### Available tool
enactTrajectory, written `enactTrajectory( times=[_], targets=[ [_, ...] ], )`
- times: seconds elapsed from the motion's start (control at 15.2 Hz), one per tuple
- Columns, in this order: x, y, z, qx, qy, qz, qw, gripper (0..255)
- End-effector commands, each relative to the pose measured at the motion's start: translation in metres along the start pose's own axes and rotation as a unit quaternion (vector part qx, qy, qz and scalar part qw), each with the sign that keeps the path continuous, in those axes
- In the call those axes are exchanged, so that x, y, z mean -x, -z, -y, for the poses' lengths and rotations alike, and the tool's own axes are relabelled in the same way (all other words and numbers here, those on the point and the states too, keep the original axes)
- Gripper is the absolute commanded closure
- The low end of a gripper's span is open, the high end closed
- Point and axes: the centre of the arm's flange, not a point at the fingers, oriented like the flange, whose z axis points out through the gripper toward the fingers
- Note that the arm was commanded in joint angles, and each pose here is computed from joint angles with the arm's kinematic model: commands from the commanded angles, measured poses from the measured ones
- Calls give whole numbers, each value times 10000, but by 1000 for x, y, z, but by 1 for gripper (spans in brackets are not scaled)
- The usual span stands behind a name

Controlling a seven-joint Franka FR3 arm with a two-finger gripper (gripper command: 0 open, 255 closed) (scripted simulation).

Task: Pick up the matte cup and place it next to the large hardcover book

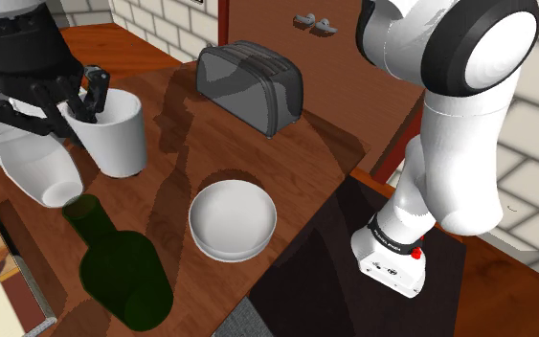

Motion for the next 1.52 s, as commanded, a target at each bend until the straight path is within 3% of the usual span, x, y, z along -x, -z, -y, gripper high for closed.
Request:
enactTrajectory(
  times=[0.0, 1.45],
  targets=[
    [14, 5, 24, -1, -9, 0, 10000, 255],
    [16, -111, 35, -1, -9, 0, 10000, 255]
  ],
)
